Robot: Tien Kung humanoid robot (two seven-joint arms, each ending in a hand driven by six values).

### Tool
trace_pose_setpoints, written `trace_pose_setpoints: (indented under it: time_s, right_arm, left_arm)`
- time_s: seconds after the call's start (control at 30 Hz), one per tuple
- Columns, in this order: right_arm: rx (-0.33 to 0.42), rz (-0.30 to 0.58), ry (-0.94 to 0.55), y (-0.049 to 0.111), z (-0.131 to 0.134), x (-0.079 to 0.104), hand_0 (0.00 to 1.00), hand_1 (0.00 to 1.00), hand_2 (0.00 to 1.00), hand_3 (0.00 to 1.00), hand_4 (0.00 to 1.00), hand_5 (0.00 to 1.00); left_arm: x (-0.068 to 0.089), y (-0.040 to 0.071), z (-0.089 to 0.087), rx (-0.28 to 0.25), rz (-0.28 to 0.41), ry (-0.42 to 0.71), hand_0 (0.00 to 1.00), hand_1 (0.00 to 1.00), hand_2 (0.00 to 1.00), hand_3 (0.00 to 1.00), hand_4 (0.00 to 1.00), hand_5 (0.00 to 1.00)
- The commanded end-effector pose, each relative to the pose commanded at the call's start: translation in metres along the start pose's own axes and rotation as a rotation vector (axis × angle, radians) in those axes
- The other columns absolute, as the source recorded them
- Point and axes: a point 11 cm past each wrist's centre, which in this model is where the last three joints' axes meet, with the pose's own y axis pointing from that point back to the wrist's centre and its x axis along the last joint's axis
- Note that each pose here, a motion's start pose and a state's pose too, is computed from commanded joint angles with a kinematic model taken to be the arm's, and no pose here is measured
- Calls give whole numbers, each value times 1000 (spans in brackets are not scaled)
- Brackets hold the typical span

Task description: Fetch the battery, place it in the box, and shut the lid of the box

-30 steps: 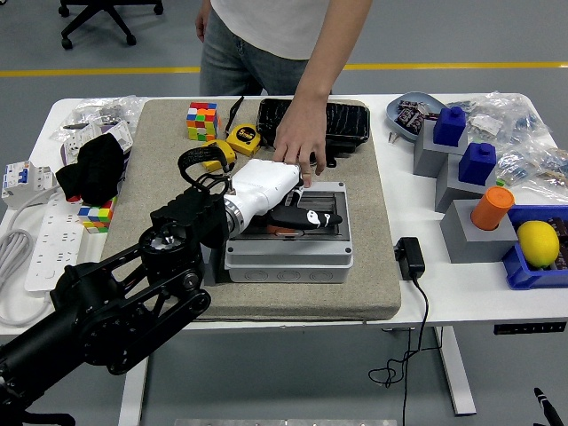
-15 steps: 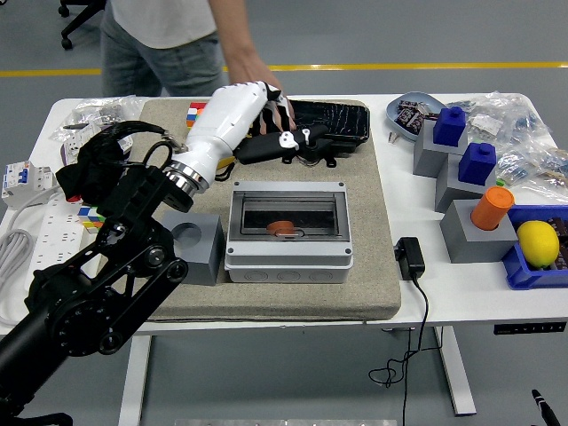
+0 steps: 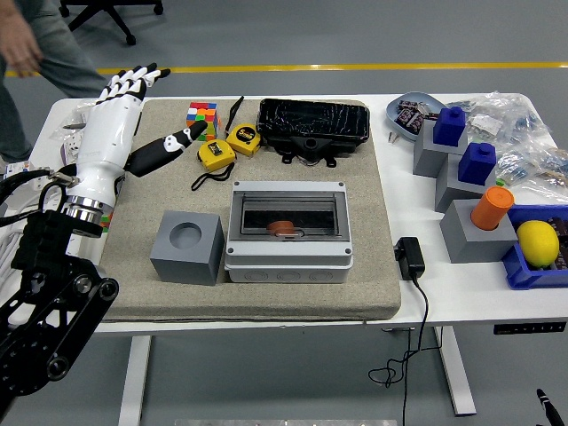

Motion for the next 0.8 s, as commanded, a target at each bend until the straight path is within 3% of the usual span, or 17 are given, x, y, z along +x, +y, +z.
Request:
trace_pose_setpoints:
  time_s: [0.1, 0.27, 0.3, 0.33, 0.47, 0.5, 0.57, 0.67, 0.7, 0.8]
  right_arm:
    - [18, 38, -18, 0, 1, 5, 943, 890, 841, 864, 998, 998]
    - [21, 53, -28, 0, 5, 9, 943, 890, 841, 864, 998, 998]
    - [21, 54, -29, 0, 6, 9, 944, 890, 848, 875, 998, 998]
    - [22, 57, -30, 0, 6, 10, 944, 890, 848, 875, 998, 998]
    - [23, 56, -27, 0, 5, 12, 944, 890, 848, 875, 998, 998]
    - [24, 53, -28, 0, 5, 12, 946, 888, 838, 866, 998, 998]
    - [20, 46, -28, 0, 6, 12, 946, 888, 838, 866, 998, 998]
    - [7, 42, -24, 0, 10, 12, 946, 888, 838, 866, 998, 998]
    - [8, 43, -28, 0, 10, 13, 959, 867, 823, 840, 998, 998]
    - [16, 42, -32, 0, 6, 13, 959, 867, 823, 840, 998, 998]
  left_arm:
    - [-10, 18, -16, 26, -42, 158, 998, 998, 998, 998, 998, 998]
    - [-15, 35, -25, 57, -84, 431, 998, 998, 998, 998, 998, 998]
    - [-15, 37, -27, 69, -87, 477, 998, 998, 971, 902, 998, 998]
    - [-12, 40, -33, 94, -88, 537, 998, 998, 971, 902, 998, 998]
    - [0, 42, -44, 133, -57, 702, 998, 998, 971, 902, 998, 998]
    - [3, 41, -46, 139, -47, 746, 830, 839, 808, 783, 998, 998]
    - [8, 39, -48, 149, -35, 826, 830, 839, 808, 783, 998, 998]
    - [8, 37, -47, 162, -36, 957, 830, 839, 808, 783, 998, 998]
    - [6, 37, -46, 169, -48, 1002, 738, 769, 760, 733, 998, 998]
    - [1, 38, -47, 192, -54, 1129, 738, 769, 760, 733, 998, 998]
